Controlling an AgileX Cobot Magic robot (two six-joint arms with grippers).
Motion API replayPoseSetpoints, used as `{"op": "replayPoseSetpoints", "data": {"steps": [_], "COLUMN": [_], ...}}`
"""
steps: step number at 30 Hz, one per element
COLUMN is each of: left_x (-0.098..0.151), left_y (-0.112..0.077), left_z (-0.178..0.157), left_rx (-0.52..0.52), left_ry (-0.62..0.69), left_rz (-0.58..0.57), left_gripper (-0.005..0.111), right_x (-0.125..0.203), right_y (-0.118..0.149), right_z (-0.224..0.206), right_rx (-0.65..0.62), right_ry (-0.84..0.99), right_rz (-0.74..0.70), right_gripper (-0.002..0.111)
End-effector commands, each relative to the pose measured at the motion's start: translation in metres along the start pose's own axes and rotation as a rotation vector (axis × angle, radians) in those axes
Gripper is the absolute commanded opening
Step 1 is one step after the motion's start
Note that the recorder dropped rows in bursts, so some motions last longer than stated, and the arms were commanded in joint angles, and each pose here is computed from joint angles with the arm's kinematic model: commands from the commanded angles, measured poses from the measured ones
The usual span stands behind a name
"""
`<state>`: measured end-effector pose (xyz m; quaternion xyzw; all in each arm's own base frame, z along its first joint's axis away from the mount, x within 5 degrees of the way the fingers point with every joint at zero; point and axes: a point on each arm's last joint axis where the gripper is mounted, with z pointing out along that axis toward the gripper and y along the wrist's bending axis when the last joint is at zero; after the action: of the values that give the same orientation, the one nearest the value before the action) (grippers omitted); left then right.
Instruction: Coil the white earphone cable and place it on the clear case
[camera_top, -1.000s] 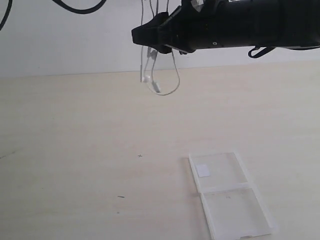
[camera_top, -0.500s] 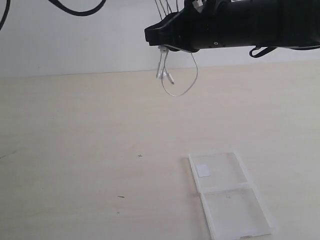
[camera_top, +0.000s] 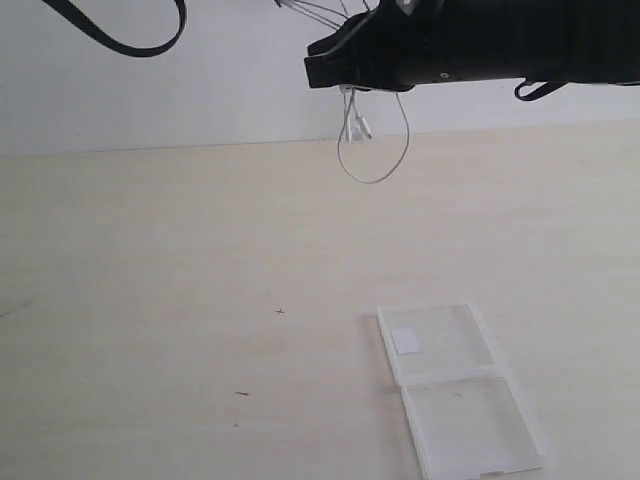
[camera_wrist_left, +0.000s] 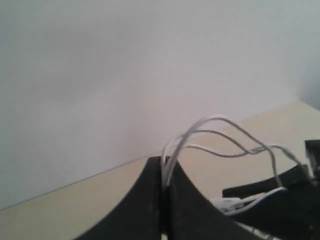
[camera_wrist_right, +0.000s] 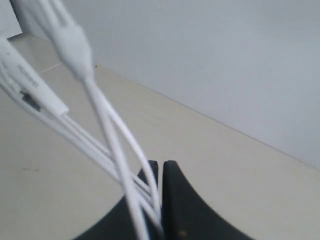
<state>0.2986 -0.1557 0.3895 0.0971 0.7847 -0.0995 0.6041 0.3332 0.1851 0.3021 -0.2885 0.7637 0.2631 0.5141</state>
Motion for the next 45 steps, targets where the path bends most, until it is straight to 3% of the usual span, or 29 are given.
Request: {"op": "replayPoseSetpoints", "data": {"steps": [1, 8, 15, 20, 24, 29, 31, 38, 45], "left_x": [0.008, 0.045, 0.079, 0.101, 0.112, 0.111, 0.109, 0.089, 0.083], "left_y": [0.004, -0.005, -0.030, -0.044, -0.053, -0.067, -0.074, -0.102, -0.082], "left_z": [-0.005, 0.001, 0.013, 0.030, 0.038, 0.037, 0.035, 0.011, 0.009], "left_rx": [-0.032, 0.054, 0.136, 0.164, 0.187, 0.247, 0.266, 0.367, 0.257], "left_ry": [0.083, 0.224, 0.302, 0.357, 0.378, 0.345, 0.339, 0.272, 0.306], "left_rz": [-0.001, -0.082, -0.039, -0.030, -0.033, -0.047, -0.041, -0.016, 0.082], "left_gripper": [0.000, 0.000, 0.000, 0.000, 0.011, 0.049, 0.058, 0.059, 0.059], "right_x": [-0.014, -0.037, -0.052, -0.055, -0.054, -0.049, -0.047, -0.038, -0.035], "right_y": [-0.009, -0.001, 0.015, 0.021, 0.021, 0.020, 0.020, 0.014, 0.013], "right_z": [-0.020, -0.047, -0.071, -0.081, -0.084, -0.082, -0.081, -0.068, -0.067], "right_rx": [0.153, 0.194, 0.139, 0.112, 0.124, 0.119, 0.117, 0.119, 0.117], "right_ry": [-0.032, -0.102, -0.131, -0.122, -0.103, -0.049, -0.038, 0.010, 0.034], "right_rz": [-0.066, -0.140, -0.274, -0.247, -0.275, -0.286, -0.275, -0.284, -0.305], "right_gripper": [0.000, 0.000, 0.000, 0.000, 0.000, 0.000, 0.000, 0.000, 0.000]}}
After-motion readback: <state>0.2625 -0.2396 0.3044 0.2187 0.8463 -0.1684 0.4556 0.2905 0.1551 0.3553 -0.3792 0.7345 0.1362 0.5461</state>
